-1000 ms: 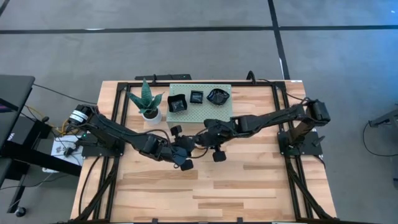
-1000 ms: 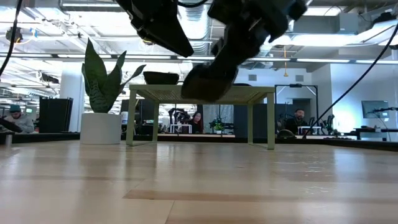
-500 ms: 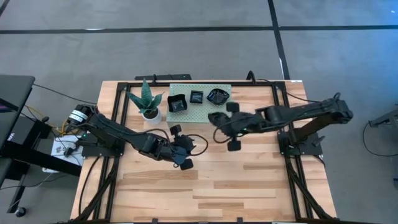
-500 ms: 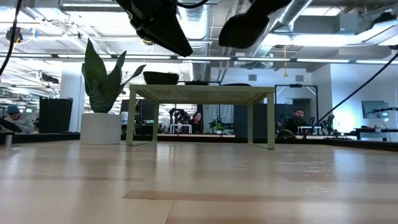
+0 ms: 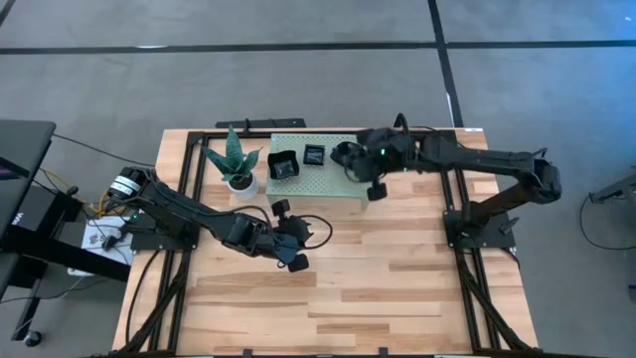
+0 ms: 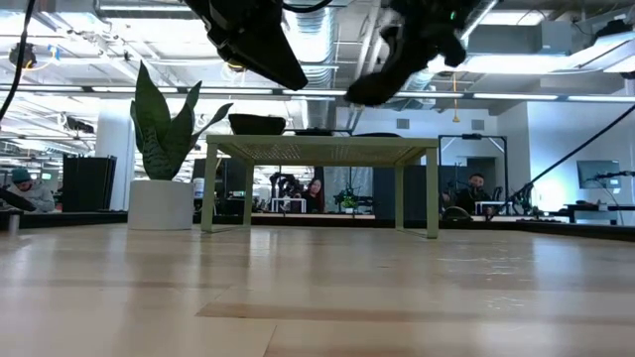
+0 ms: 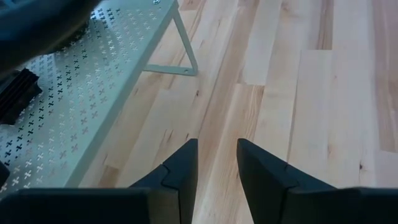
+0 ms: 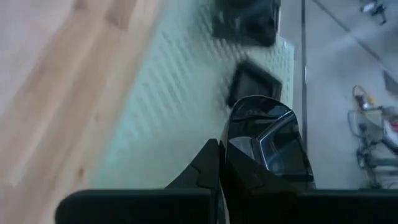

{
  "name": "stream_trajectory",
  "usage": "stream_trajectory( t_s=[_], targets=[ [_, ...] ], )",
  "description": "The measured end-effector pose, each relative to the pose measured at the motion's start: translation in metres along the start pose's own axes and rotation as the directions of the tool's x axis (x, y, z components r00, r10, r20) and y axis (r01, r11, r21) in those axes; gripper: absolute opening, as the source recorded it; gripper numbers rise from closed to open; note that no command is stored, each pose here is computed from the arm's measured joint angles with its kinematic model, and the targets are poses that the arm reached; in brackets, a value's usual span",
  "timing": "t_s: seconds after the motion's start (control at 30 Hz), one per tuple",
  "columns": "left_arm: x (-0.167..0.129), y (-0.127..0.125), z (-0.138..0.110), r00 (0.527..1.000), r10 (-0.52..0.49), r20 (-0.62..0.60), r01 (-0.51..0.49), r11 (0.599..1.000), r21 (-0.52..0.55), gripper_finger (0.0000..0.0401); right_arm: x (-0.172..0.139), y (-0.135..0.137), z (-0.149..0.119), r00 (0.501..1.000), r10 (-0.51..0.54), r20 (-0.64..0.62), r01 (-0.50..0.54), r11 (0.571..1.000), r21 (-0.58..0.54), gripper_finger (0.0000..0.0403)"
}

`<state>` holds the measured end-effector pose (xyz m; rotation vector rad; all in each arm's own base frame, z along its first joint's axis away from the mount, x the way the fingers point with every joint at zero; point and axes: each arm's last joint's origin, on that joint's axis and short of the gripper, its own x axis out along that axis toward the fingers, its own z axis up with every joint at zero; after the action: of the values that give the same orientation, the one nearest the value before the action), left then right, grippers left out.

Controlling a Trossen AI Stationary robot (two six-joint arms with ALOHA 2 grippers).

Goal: Pick & Place Mini shaped plates
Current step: Stack the leaf-shaped plate on top of the leaf-shaped plate on the shelf

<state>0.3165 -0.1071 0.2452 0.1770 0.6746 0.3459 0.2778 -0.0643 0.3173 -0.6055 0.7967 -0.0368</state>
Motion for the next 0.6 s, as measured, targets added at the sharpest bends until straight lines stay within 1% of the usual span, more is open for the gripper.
stream_trajectory(
  t_s=[0.13,0.27,0.33,0.4,0.47,0.53,0.6],
  targets=[
    [0.0,0.0,0.0,1.0,0.0,0.0,0.0,1.0,0.0,0.0113,0.005,-0.014,-0.017,1.0,0.021,0.02,-0.022,1.0,0.011,0.0],
    [0.0,0.0,-0.001,1.0,0.0,-0.001,0.0,1.0,0.001,0.0113,0.007,-0.018,-0.025,0.996,0.072,0.049,-0.074,0.997,0.025,0.0],
    [0.0,0.0,-0.001,1.0,0.001,-0.001,-0.001,1.0,0.0,0.0113,0.007,-0.019,-0.026,0.995,0.085,0.06,-0.084,0.996,-0.017,0.0],
    [0.001,0.001,0.0,1.0,0.002,-0.002,-0.002,1.0,-0.001,0.0113,0.011,-0.019,-0.027,0.995,0.089,0.052,-0.084,0.992,-0.091,0.0003],
    [0.001,0.001,0.0,1.0,0.002,-0.002,-0.002,1.0,-0.001,0.0113,0.013,-0.018,-0.028,0.994,0.1,0.041,-0.093,0.986,-0.139,0.0006],
    [0.001,0.001,0.0,1.0,0.002,-0.001,-0.002,1.0,-0.001,0.0113,0.017,-0.019,-0.027,0.994,0.094,0.048,-0.085,0.983,-0.163,0.0009],
    [0.001,0.001,0.0,1.0,0.002,-0.001,-0.002,1.0,-0.001,0.0113,0.021,-0.016,-0.029,0.993,0.12,0.022,-0.115,0.98,-0.165,0.0011]
  ],
)
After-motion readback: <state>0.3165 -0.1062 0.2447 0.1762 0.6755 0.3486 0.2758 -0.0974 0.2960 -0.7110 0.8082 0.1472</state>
